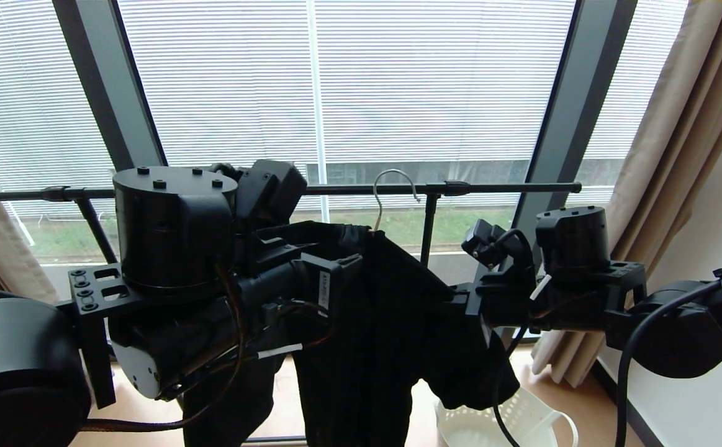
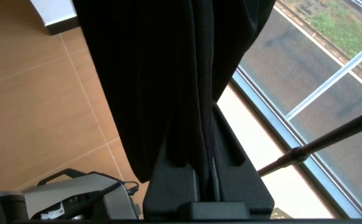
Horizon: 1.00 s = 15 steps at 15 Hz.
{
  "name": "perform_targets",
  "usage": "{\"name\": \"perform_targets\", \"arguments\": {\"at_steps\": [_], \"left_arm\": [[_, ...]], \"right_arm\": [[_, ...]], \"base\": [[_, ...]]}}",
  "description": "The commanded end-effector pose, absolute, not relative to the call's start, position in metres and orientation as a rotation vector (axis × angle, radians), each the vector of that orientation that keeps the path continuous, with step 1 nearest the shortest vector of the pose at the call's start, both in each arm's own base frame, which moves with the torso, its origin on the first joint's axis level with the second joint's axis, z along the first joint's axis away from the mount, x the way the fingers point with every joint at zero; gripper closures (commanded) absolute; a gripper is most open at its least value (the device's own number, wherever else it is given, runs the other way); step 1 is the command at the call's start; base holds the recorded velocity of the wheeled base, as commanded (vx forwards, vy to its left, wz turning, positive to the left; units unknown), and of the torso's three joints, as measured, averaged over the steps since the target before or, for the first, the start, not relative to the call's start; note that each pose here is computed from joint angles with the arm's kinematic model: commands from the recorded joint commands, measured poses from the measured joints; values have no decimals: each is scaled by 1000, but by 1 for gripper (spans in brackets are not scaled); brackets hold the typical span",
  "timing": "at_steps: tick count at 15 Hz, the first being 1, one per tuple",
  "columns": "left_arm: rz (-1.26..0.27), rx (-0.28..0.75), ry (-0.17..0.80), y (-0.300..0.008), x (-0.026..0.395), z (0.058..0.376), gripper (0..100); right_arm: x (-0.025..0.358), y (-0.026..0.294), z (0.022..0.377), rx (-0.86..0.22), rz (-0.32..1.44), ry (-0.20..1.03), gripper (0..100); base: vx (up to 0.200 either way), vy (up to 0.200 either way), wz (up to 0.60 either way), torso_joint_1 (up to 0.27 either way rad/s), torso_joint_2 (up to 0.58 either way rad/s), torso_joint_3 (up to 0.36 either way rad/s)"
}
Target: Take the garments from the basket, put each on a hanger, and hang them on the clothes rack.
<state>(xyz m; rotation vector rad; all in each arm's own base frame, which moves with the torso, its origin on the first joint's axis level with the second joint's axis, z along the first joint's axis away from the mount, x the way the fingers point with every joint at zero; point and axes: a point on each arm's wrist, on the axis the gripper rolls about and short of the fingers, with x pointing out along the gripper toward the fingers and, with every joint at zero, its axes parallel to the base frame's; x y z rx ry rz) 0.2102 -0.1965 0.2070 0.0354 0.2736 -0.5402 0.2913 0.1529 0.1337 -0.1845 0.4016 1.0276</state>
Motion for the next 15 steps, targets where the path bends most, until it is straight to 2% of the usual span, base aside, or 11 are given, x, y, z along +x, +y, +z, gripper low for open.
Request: {"name": "perform_targets", "arguments": {"at_steps": [1,3,4,6,9,11,12,14,15], "left_arm": [[-541,40,275,-184,200,203,0],[-562,34,261,-175,194,204,0],[-610,42,226,-152,180,205,0],[-597,116,251,-114,175,189,0],[-653,60,294,-64,188,172,0],[-639,58,298,-53,191,170,0],[-678,30,334,-39,198,159,0],[-709,56,331,-33,202,153,0],[-722,45,368,-28,212,143,0]], "right_arm": [[293,149,135,-183,1016,396,100],[293,149,135,-182,1015,398,100],[294,146,134,-180,1009,400,100],[296,139,132,-171,1000,408,100],[298,120,135,-118,1072,391,100],[297,114,137,-104,1086,384,100],[294,104,138,-88,1123,370,100],[293,100,141,-80,1172,347,100],[291,99,140,-72,1201,344,100]], "base": [[0,0,0,0,0,0],[0,0,0,0,0,0],[0,0,0,0,0,0],[0,0,0,0,0,0],[0,0,0,0,0,0],[0,0,0,0,0,0],[0,0,0,0,0,0],[0,0,0,0,0,0],[0,0,0,0,0,0]]}}
